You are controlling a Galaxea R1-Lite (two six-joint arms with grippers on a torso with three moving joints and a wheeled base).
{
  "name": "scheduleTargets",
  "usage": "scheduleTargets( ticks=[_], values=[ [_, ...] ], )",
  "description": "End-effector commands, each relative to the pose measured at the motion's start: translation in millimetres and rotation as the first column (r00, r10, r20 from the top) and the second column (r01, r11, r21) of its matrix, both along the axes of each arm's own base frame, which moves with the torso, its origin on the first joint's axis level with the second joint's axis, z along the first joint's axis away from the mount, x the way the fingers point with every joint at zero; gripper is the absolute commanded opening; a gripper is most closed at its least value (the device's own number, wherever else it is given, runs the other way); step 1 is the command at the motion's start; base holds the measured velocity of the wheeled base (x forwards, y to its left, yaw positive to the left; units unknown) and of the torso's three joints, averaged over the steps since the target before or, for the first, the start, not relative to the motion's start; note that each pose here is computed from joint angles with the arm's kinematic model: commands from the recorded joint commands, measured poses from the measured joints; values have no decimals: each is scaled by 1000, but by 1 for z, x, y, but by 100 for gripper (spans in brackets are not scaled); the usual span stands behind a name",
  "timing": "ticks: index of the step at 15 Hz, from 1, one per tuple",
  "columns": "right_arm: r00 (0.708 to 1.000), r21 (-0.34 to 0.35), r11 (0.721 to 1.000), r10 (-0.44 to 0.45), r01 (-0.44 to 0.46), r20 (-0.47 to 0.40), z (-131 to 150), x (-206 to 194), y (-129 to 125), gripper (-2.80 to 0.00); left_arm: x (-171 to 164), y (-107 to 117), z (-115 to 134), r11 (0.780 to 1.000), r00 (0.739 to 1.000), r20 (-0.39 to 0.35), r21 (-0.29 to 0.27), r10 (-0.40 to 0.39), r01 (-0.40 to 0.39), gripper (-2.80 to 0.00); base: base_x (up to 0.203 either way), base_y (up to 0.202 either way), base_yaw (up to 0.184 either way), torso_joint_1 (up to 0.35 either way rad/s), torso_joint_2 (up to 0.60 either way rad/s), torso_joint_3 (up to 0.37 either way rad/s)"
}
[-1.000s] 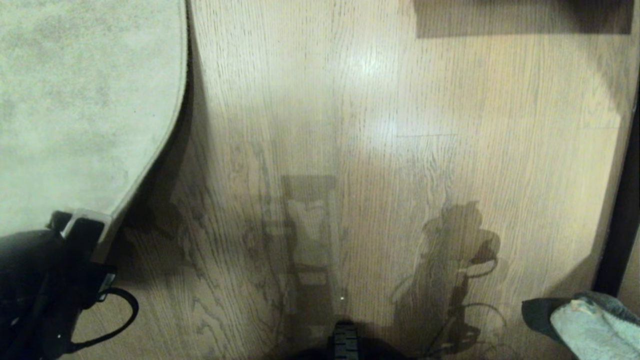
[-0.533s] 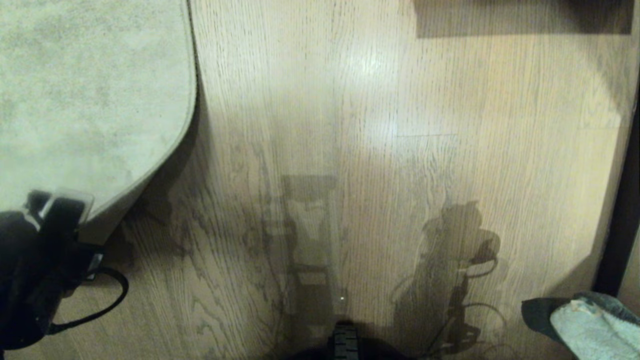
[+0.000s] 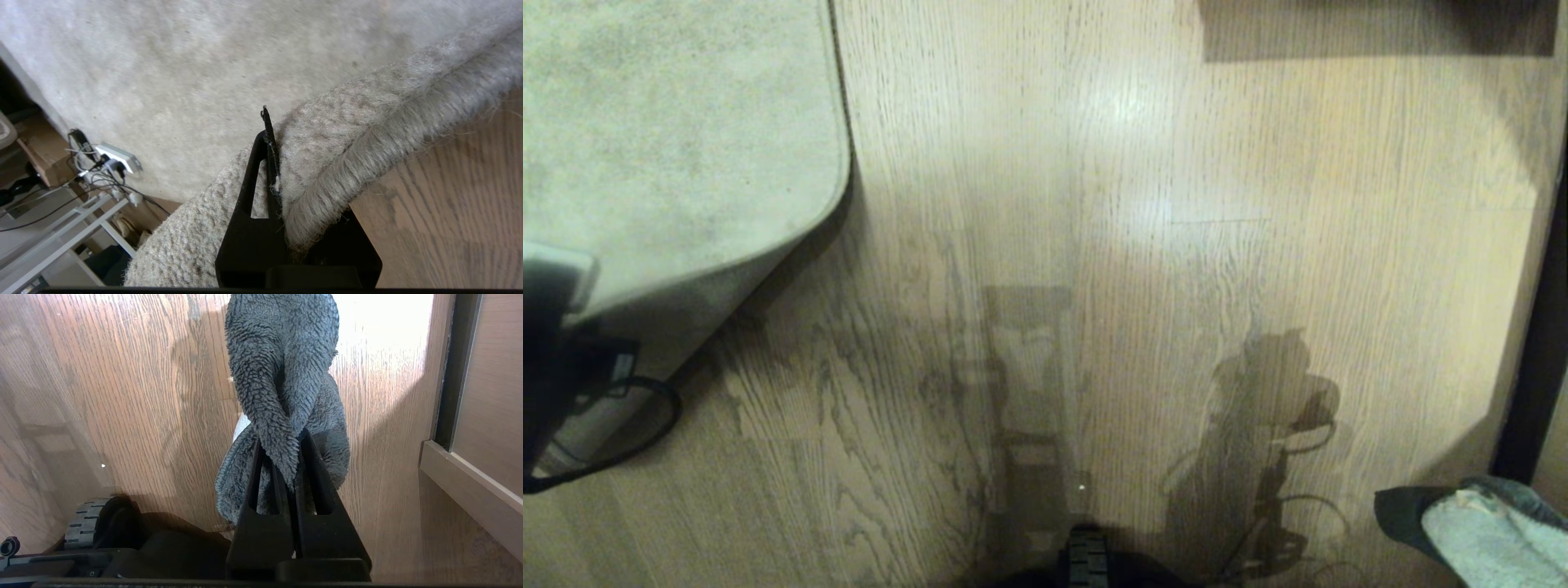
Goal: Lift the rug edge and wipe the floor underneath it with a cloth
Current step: Lift up the carpet
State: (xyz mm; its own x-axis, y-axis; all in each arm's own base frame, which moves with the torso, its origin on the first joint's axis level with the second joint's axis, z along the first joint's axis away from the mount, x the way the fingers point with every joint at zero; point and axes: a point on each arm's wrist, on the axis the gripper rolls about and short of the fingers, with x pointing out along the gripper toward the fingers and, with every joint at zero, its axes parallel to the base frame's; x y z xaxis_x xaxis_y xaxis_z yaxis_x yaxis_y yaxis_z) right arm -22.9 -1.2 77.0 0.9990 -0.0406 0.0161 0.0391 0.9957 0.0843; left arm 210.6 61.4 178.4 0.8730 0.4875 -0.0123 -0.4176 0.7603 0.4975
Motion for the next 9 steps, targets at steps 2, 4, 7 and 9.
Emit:
scheduleTargets(
  ticks=[2,4,7,9],
  values=[
    [1000,1,1000,1,-1,-1,0,0,0,-280,-10,5,10,999,999,15,1,40,-40,-280,0,0,0,0,0,0],
    [1000,1,1000,1,-1,-1,0,0,0,-280,-16,7,13,998,997,-46,-17,56,-56,-280,0,0,0,0,0,0],
    [1000,1,1000,0,0,-1,0,0,0,-280,-21,7,26,996,979,-194,-55,57,-69,-280,0,0,0,0,0,0],
    [1000,1,1000,-1,1,-1,0,0,0,-280,-24,8,36,994,957,-286,-80,52,-78,-280,0,0,0,0,0,0]
  ],
)
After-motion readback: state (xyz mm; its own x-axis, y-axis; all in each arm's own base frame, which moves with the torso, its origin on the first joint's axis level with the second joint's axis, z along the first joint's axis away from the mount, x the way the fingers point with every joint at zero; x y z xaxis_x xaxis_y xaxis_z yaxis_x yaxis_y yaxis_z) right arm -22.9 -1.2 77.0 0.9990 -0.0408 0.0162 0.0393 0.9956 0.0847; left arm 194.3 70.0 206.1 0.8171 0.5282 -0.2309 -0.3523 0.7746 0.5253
